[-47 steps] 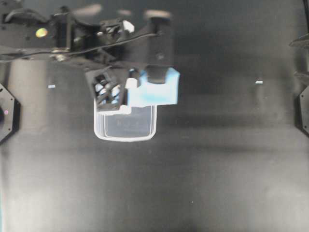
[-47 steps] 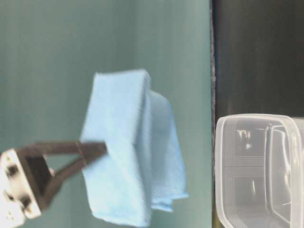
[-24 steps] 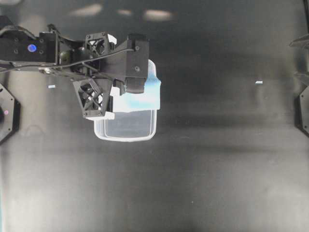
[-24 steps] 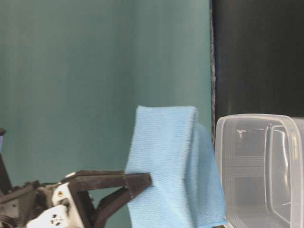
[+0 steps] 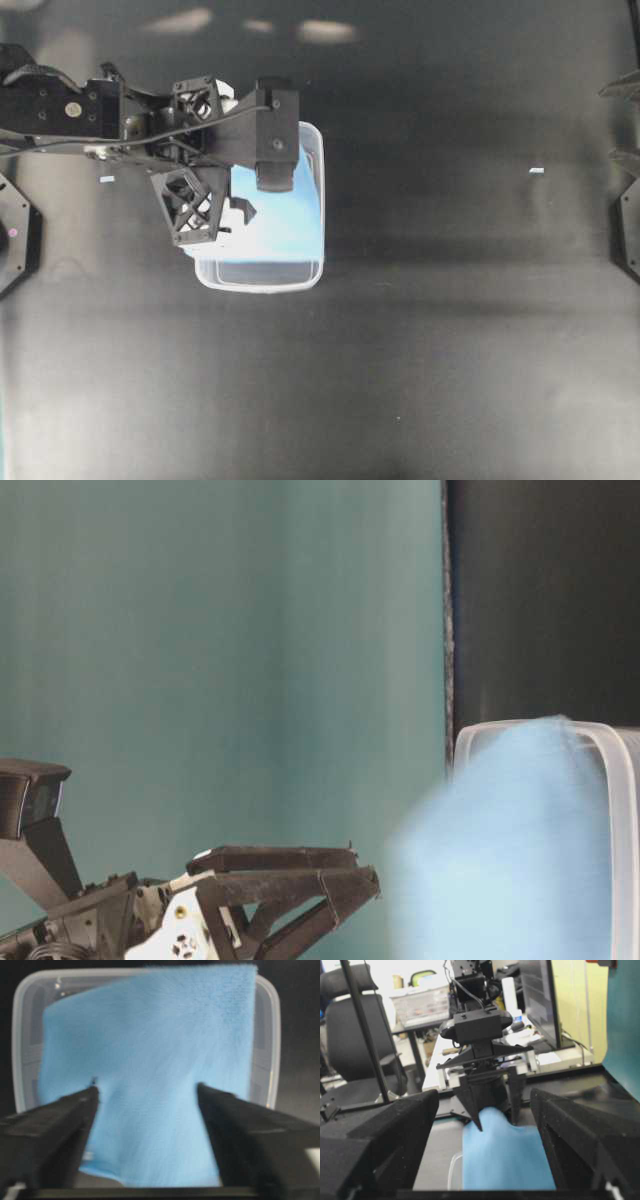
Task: Place the blue towel into the container with the left arm.
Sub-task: 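Lower the towel into the container and open the left gripper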
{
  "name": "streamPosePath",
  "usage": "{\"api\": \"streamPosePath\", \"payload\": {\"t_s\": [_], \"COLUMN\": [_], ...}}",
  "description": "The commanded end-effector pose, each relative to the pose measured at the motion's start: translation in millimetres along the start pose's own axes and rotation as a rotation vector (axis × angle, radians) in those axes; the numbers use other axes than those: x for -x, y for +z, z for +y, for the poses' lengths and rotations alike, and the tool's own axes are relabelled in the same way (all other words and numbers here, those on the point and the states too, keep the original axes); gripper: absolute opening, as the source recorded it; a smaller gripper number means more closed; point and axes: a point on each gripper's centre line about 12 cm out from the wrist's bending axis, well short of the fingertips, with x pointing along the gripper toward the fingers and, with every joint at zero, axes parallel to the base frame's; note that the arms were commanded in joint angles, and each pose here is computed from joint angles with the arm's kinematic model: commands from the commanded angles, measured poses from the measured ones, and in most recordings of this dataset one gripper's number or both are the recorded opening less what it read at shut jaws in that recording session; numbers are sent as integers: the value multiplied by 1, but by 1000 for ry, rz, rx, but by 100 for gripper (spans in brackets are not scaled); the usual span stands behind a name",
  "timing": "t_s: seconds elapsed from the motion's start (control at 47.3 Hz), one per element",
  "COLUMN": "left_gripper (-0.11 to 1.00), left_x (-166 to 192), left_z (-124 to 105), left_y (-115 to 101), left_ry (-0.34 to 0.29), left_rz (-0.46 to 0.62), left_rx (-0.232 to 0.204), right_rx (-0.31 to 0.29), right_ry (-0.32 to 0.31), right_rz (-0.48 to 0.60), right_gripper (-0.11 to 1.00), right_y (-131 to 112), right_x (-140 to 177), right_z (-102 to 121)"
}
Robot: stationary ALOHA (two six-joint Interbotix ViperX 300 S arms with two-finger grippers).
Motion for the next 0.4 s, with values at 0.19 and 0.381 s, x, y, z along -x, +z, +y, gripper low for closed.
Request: {"api": "streamPosePath", "payload": {"t_s": [0.19, 0.381], "left_gripper": [89, 89], "left_x": [37, 89], "left_z": [-1, -3], "left_y": [5, -9], "left_ry": [-11, -32], "left_rz": [-242, -560], "left_rx": [71, 78], "right_rx": [-3, 0], "right_ry": [2, 4], "right_rz": [-25, -37], "right_gripper": [72, 72], "right_y": [6, 8], "right_x": [0, 3], "right_z": [1, 1]}}
